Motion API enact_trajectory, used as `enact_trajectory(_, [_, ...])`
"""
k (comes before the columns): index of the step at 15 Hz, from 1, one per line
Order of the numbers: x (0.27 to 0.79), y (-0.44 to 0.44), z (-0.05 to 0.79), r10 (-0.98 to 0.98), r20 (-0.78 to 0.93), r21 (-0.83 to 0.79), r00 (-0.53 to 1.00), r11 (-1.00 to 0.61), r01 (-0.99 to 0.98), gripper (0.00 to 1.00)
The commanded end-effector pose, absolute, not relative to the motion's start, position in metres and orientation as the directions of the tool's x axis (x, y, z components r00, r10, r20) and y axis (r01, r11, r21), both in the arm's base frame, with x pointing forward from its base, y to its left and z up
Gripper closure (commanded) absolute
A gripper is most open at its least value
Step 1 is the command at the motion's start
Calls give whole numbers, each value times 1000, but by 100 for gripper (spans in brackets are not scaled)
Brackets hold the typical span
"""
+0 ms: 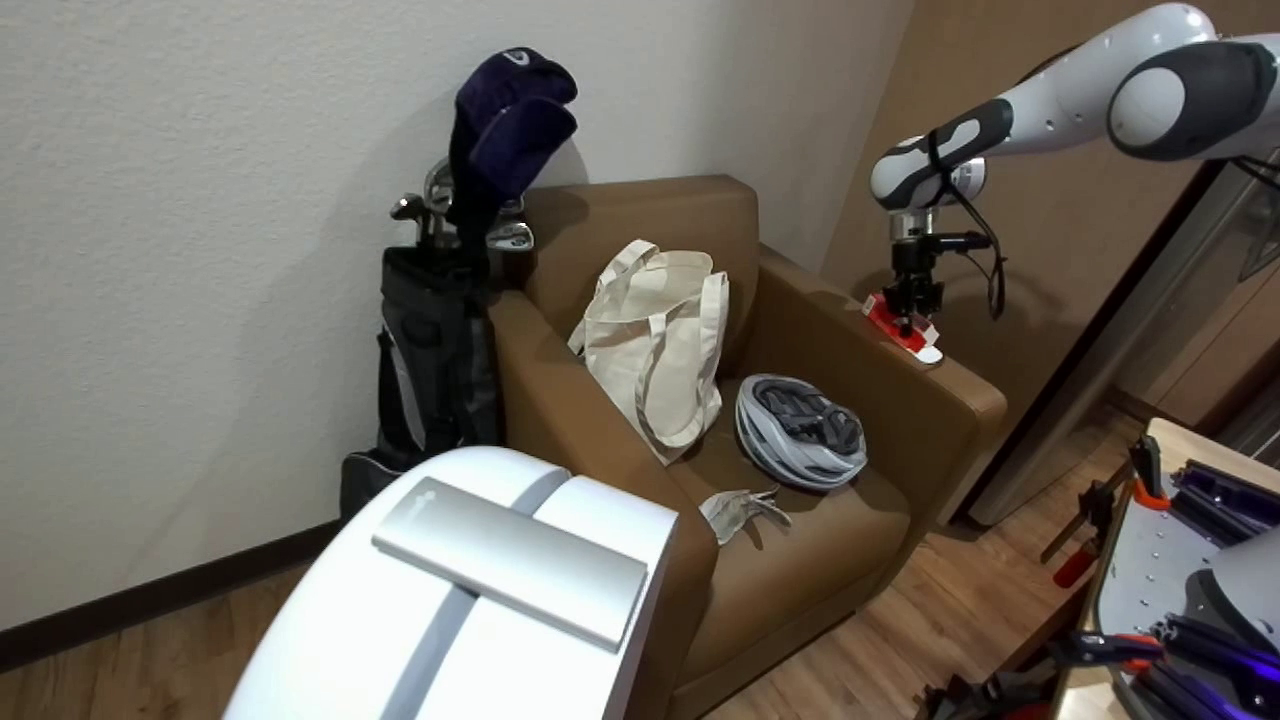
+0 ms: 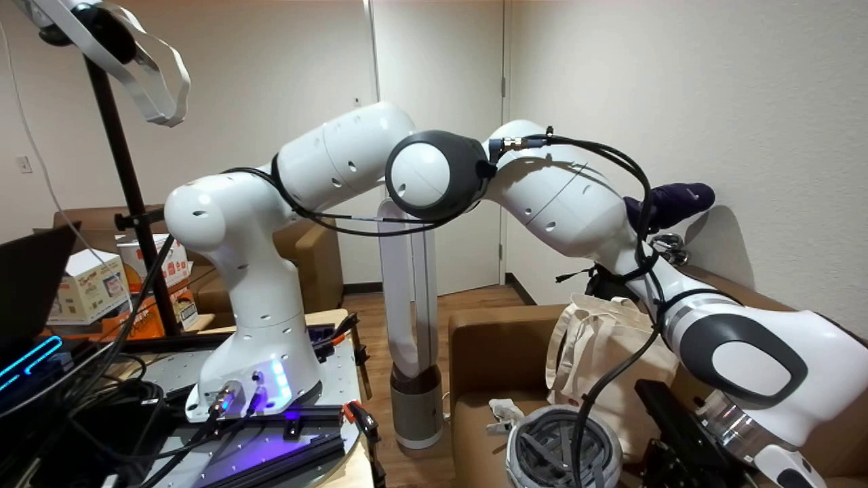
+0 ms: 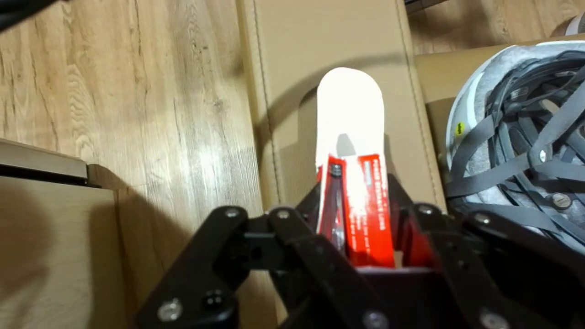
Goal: Put the orange box in the back
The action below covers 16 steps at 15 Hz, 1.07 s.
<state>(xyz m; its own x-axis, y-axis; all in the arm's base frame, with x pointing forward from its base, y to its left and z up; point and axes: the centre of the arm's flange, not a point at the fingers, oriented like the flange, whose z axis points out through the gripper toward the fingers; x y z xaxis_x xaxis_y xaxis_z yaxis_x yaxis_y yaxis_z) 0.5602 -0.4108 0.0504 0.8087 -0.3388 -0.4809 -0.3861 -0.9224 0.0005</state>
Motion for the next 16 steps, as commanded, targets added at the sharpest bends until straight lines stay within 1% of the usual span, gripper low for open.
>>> enact_trajectory(1, [560, -401, 58, -270, -476, 18, 837, -954, -298, 91])
enact_trajectory(6, [564, -356, 84, -161, -414, 87, 896, -987, -137, 92])
enact_trajectory(8, [566, -333, 101, -167, -379, 209, 910, -974, -92, 92])
enact_trajectory(12, [570, -301, 155, -179, -251, 395, 951, -916, -68, 92])
enact_trajectory(16, [581, -256, 205, -190, -39, 507, 981, -850, -144, 92])
